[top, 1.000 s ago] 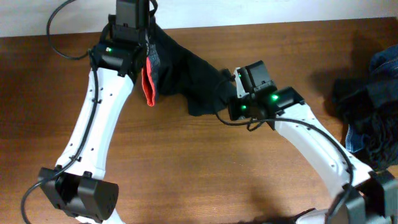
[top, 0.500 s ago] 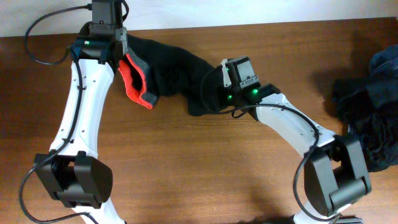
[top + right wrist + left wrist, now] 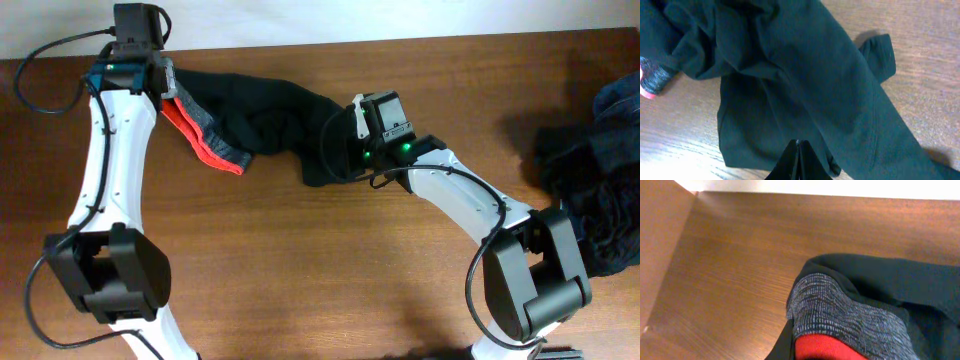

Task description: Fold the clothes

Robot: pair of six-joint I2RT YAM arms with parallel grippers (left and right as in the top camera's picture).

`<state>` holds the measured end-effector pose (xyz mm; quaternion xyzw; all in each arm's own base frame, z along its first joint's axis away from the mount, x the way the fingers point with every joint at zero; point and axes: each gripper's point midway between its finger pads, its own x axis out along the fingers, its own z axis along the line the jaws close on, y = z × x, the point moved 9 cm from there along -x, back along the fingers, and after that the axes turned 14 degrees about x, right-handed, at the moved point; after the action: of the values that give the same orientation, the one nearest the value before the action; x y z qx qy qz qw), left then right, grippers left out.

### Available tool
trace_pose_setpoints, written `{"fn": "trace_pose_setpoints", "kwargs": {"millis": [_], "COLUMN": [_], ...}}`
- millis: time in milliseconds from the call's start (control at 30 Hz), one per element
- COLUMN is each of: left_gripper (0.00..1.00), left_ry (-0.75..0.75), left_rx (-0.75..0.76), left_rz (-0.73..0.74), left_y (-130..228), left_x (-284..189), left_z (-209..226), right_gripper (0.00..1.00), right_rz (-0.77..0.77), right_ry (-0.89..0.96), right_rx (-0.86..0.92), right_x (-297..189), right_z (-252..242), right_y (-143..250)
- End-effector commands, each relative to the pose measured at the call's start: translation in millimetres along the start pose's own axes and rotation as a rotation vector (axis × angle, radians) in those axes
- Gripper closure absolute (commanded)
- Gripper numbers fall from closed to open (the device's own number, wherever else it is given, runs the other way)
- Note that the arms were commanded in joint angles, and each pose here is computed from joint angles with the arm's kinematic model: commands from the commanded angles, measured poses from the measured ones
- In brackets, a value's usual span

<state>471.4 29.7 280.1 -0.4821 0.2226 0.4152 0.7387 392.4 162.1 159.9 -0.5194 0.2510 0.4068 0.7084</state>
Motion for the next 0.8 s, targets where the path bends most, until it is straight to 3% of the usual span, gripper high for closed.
{"fn": "trace_pose_setpoints", "kwargs": {"millis": [0,333,367,400,467,667,767], "left_gripper": [0.99,0.99,0.94,0.69,0.02,0.01,0.01], "left_ry": [0.035,-0.013,-0.04,-0.074,-0.143,-0.263,-0.27], "left_rx": [0.025,0.05,0.05,0.047,0.036,-0.017,-0.055], "left_rz": [0.028,0.147,0.161,0.171,0.186,0.163,0.125], "left_y": [2,21,23,25,27,22,12], "left_x": [18,64,68,70,73,67,58], "left_z": [-11,-16,-12,-7,6,36,42], "right_gripper": [0.96,0.96,0.96,0.96,0.96,0.94,0.78], "right_rz": [-0.01,-0.002,0.0,0.001,0.002,0.001,0.0], "right_ry": [0.003,0.006,0.007,0.008,0.008,0.008,0.008], "right_rx": [-0.006,-0.005,-0.005,-0.005,-0.005,-0.005,-0.005], "right_x": [2,2,2,2,2,2,2], "right_z": [-2,-3,-3,-3,-3,-3,-3], "right_y": [-3,-2,-1,-1,-1,-1,-1]}}
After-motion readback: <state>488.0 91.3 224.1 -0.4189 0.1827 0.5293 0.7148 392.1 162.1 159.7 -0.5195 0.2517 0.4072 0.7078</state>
